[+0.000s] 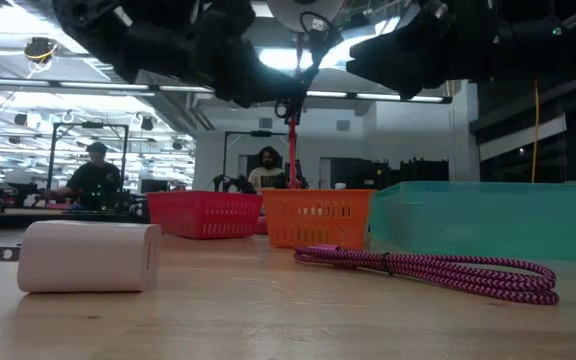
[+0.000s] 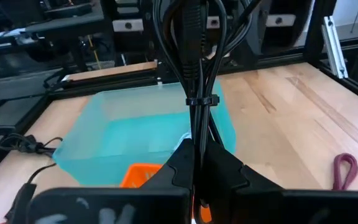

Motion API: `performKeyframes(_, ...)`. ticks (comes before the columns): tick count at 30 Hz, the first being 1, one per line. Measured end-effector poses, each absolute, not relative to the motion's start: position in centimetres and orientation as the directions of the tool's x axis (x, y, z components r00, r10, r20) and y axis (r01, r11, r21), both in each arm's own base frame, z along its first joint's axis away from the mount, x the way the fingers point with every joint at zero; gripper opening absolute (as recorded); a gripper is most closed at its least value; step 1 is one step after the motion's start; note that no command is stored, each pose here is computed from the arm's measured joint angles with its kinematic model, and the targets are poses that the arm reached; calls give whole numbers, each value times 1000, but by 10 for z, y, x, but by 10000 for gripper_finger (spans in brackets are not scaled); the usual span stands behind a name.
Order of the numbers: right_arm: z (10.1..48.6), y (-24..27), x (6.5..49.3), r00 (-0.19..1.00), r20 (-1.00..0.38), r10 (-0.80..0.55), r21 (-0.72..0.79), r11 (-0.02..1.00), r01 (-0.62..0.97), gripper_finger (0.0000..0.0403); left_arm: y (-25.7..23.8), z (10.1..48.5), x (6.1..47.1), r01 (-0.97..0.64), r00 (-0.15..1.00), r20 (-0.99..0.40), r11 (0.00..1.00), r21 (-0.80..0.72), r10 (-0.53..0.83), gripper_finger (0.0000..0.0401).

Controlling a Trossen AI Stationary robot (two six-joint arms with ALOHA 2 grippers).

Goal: Pick and place items into bin
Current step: Put the black charger cable into the green bin

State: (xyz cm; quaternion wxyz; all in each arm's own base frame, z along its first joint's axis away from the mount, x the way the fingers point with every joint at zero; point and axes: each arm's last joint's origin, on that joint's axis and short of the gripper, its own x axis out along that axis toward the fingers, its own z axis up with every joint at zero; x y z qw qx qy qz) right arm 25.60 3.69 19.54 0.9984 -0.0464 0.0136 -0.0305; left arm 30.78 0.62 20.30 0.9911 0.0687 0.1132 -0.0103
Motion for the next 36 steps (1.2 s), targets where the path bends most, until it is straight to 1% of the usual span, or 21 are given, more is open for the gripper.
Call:
performKeyframes(5,196,38,264,998,-17,-62,-95,994,60,190,6,205,320,35,978,-209,990,135,-6,12)
performKeyframes(9,198,40,273,998,-12,-64,-118,991,62,190,6,201,325,38,975,-223,990,134,-7,12)
performKeyframes(14,196,40,278,998,-21,-66,-147,987,63,190,6,197,326,40,973,-229,990,133,-9,12)
performKeyframes(24,196,34,280,996,-27,-89,-118,989,85,190,5,200,327,73,979,-198,989,132,-46,12)
performKeyframes(28,191,33,280,992,-69,-105,-127,987,95,190,3,205,327,90,984,-163,985,148,-65,12)
performKeyframes(36,190,27,281,990,-77,-118,-125,986,108,191,-2,206,326,109,982,-169,979,172,-79,12)
